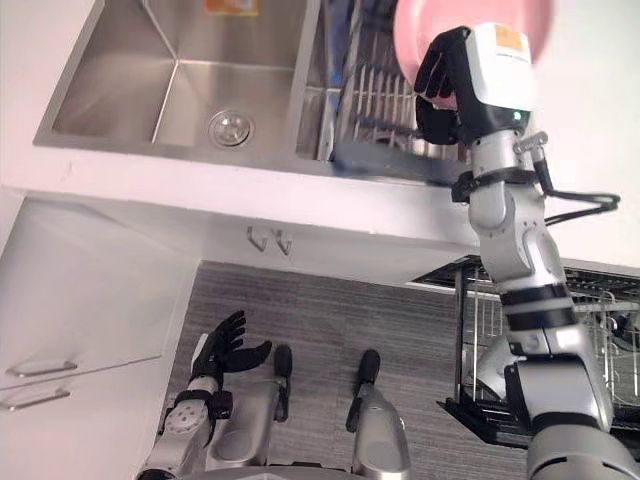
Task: Walk over to the sink, pick up the cup, carry it to the dishwasher, place the cup inside the dishwasher, then close the dishwasher door
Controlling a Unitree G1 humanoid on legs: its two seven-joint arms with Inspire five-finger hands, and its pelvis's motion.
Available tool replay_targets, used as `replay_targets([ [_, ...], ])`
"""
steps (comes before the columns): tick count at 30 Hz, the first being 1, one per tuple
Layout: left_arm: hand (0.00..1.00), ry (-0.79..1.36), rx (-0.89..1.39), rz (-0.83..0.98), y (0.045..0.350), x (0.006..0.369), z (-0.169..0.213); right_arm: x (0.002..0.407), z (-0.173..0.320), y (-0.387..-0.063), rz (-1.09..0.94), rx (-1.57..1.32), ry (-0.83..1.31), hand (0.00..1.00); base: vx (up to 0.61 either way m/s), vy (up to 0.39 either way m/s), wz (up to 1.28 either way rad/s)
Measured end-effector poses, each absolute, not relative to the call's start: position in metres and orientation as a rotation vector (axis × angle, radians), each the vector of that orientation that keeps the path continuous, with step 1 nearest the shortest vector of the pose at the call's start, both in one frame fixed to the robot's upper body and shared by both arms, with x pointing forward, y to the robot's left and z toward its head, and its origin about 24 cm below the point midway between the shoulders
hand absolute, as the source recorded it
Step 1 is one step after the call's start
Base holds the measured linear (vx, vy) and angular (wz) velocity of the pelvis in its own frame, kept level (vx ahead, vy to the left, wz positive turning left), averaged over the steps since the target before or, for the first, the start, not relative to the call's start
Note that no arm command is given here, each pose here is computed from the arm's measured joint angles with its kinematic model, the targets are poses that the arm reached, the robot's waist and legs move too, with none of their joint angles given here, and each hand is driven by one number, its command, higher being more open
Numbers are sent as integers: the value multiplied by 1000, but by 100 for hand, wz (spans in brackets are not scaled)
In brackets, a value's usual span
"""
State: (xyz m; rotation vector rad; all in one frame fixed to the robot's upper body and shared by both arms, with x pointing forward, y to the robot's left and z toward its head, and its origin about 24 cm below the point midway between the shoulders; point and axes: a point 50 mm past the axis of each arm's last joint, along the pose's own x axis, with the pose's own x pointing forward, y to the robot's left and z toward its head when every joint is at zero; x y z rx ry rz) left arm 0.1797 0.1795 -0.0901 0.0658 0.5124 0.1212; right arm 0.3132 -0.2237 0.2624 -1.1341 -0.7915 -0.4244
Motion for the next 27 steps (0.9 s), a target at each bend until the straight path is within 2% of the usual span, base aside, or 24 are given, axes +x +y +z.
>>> replay_targets([
  [3, 90, 570, 92, 132, 186, 167, -99, 297, 253, -228, -471, -1064, -812, 30, 39, 13, -39],
  [12, 90, 668, 96, 117, 185, 147, -114, 271, 206, -241, -464, -1003, -693, 30, 18, 11, -30],
  [20, 90, 747, 113, 119, 187, 128, -125, 240, 138, -270, -484, -896, -393, 30, -44, 35, -39],
  [27, 90, 761, 114, 115, 187, 123, -127, 237, 93, -295, -487, -870, -139, 30, -64, 74, -40],
])
